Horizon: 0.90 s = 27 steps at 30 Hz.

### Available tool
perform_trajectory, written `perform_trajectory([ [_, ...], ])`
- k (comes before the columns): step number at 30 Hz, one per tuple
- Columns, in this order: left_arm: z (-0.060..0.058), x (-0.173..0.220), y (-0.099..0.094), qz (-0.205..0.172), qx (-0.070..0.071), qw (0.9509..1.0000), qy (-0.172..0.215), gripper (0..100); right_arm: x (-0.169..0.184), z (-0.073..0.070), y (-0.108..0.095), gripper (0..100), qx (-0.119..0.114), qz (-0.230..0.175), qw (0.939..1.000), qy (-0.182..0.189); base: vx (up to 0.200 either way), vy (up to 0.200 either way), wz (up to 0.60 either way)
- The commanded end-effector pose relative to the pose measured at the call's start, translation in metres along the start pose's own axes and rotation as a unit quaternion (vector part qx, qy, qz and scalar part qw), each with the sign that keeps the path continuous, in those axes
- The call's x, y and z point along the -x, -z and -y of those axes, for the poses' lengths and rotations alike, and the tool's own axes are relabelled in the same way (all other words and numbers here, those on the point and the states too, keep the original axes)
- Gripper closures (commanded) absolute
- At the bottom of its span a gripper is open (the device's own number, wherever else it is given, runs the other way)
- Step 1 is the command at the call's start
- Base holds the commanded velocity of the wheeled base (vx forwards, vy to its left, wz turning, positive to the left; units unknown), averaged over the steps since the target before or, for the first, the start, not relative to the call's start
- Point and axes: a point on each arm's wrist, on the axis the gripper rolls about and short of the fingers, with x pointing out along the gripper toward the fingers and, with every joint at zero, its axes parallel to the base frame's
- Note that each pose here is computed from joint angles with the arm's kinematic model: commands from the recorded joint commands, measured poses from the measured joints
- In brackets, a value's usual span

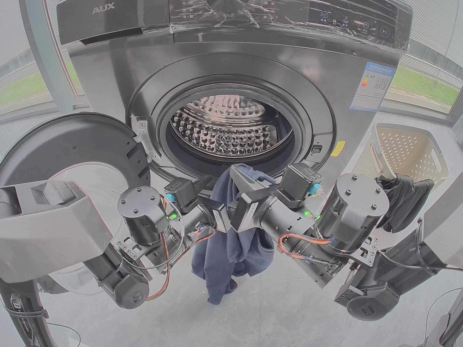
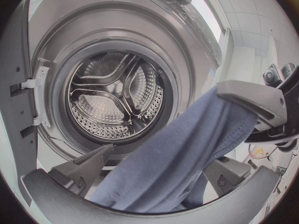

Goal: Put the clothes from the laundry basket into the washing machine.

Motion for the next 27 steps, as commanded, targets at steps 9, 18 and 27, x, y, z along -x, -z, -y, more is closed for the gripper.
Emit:
perform_trajectory([
  [9, -0.001, -0.006, 0.006, -0.001, 0.002, 1.0000, -0.006, 100, 0.000, 0.000, 0.003, 100, 0.000, -0.003, 1.0000, 0.001, 0.000, 0.000, 0.00],
  [18, 0.002, 0.001, 0.003, -0.004, 0.000, 1.0000, -0.003, 100, -0.002, 0.003, 0.008, 100, 0.002, -0.007, 1.0000, 0.005, 0.000, 0.000, 0.00],
  [27, 0.006, 0.025, -0.011, -0.011, -0.002, 0.9998, 0.018, 100, -0.001, 0.002, 0.010, 100, -0.002, -0.006, 1.0000, -0.004, 0.000, 0.000, 0.00],
])
